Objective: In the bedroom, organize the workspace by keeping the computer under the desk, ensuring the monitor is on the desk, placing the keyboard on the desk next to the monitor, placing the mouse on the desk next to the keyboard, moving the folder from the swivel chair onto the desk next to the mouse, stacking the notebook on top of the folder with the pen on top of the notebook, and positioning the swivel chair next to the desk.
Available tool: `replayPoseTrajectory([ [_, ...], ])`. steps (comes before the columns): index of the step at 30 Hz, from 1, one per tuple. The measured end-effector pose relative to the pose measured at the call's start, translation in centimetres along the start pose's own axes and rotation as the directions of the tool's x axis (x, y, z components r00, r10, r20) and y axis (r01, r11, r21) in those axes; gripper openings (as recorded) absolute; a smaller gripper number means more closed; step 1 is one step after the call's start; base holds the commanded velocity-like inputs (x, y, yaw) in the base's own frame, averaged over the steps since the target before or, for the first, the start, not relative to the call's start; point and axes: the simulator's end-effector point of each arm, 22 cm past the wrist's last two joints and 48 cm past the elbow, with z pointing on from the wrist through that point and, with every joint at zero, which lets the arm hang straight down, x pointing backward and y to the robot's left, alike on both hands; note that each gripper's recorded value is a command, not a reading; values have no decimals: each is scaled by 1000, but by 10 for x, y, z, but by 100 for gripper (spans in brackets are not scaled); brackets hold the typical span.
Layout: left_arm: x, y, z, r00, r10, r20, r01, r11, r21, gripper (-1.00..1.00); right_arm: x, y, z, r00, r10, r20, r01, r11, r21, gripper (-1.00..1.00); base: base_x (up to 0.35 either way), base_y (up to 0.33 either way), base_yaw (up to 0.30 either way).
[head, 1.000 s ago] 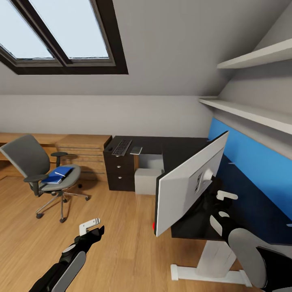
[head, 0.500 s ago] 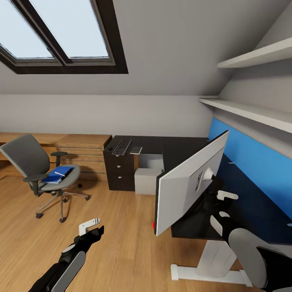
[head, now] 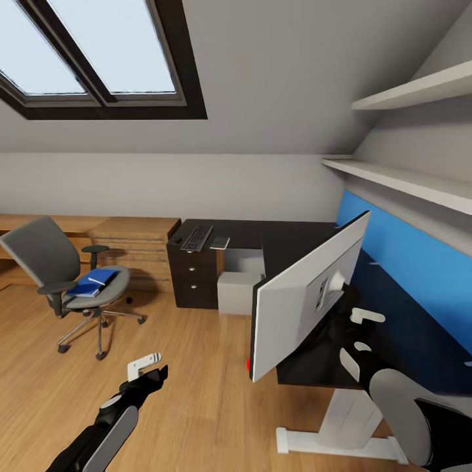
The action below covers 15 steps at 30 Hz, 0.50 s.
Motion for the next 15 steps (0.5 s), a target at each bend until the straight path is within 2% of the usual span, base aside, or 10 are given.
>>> replayPoseTrajectory([
  [6,1,-1,0,1000,2,-1,-2,1000,4,100,0,0,0,1000,-1,-1,1,1000,0,100,44,0,0],
  [11,1,-1,0,1000,2,0,-2,1000,4,100,0,0,0,1000,0,-1,0,1000,0,100,184,0,0],
  [15,1,-1,0,1000,3,-2,-3,1000,3,100,1,-2,0,1000,6,-3,-6,1000,5,100,66,0,0],
])
